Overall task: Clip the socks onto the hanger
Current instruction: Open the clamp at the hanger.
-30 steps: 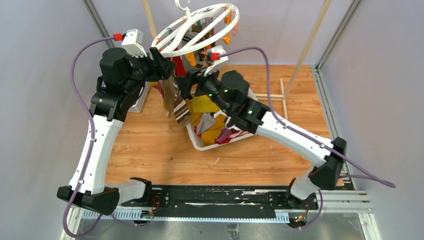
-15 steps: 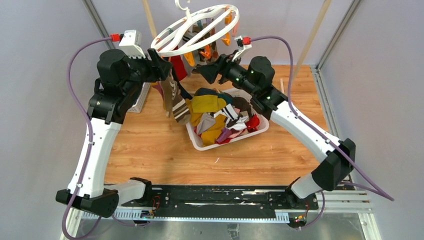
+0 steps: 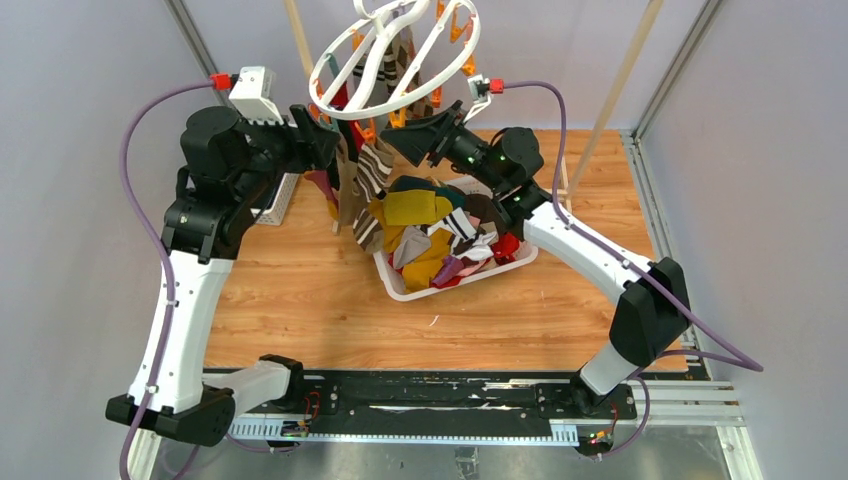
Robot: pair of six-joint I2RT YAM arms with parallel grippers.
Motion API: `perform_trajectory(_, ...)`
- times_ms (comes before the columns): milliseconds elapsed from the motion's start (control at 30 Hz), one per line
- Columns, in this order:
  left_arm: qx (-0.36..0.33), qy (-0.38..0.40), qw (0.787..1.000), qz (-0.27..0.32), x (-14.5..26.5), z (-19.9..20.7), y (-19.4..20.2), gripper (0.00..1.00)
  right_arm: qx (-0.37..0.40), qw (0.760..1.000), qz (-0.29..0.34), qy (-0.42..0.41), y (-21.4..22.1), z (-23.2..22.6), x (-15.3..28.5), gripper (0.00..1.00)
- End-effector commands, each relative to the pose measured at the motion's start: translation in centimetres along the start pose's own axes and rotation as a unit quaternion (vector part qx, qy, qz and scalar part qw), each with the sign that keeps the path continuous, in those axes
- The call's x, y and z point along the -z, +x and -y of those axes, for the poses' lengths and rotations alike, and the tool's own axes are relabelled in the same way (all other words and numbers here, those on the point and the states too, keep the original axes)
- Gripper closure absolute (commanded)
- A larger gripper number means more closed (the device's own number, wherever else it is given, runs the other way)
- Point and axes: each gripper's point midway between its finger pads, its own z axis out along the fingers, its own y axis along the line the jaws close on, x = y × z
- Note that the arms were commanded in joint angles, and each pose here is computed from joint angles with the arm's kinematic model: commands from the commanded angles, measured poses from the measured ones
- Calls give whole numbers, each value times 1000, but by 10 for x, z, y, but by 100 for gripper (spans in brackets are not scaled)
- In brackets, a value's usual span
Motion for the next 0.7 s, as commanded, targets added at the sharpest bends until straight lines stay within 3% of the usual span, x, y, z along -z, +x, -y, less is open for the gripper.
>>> perform_trajectory(0,-16,25,999,21,21,13,-18,31,-7,999,37,-37,-14,-7,5,39)
perform_trajectory(167,-15,63,998,6,23,26,-13,32,10,999,42,-13,-15,-1,12,60)
perform_trajectory(533,7,104,995,-2,24,43,-15,37,76,996,38,22,-10,-15,22,95)
perform_trajectory(667,22,113,993,5,26,48,-21,37,93,995,21,35,-1,-21,15,100)
